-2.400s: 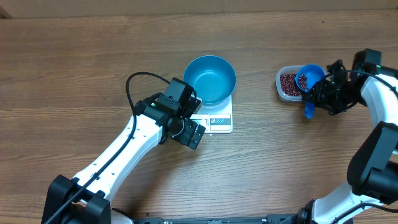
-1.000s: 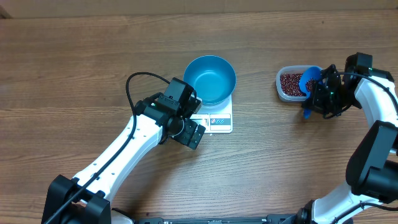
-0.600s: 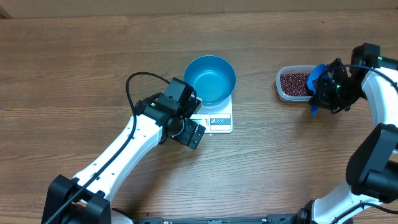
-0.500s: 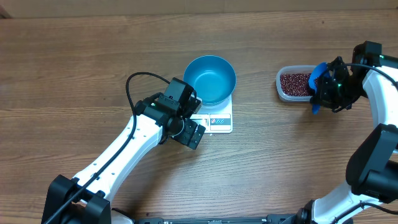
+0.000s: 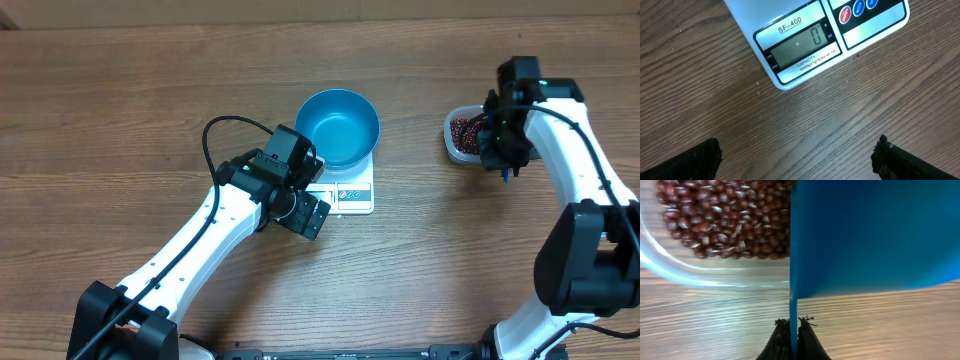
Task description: Scoop item into bowl and weigh 150g on scale
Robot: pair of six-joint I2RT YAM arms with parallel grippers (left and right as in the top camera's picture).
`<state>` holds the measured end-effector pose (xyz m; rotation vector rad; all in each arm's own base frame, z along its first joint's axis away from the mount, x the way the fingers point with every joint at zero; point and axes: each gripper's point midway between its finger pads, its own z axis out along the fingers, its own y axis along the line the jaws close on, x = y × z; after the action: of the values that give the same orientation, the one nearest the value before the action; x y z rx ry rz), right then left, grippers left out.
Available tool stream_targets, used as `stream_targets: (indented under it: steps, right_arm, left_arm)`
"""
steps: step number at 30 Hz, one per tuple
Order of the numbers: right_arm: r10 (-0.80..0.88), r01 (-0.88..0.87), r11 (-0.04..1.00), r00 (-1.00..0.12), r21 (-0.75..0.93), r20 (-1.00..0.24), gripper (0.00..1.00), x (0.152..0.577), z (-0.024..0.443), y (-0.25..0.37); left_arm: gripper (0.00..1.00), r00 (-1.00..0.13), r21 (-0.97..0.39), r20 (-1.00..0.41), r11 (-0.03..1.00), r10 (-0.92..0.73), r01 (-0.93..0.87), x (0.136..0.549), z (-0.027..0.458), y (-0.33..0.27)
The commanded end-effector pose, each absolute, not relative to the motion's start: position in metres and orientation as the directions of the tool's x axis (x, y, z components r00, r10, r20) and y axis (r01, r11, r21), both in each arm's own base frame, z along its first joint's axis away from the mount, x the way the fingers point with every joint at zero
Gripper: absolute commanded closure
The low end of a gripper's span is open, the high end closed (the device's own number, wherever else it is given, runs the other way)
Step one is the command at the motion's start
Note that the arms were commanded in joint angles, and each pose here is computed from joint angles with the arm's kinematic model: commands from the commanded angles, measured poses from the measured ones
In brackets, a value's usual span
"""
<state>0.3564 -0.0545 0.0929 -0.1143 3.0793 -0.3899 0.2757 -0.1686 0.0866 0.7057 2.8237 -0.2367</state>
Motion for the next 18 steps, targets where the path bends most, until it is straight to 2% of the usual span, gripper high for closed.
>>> stream_targets:
  steps: [1, 18]
  right_arm:
    - [-0.095, -0.070, 0.897, -0.995, -0.436, -0.036, 0.96, 0.365, 0.111, -0.078]
    - [-0.097, -0.069, 0.879, -0.995, -0.472, -0.034, 0.96, 0.362, 0.090, -0.084]
  left_arm:
    - [0.00, -0.848, -0.093, -0.275, 0.865, 0.454, 0.493, 0.278, 0.093, -0.168]
    - [0.00, -0.848, -0.093, -0.275, 0.865, 0.454, 0.493, 0.278, 0.093, -0.168]
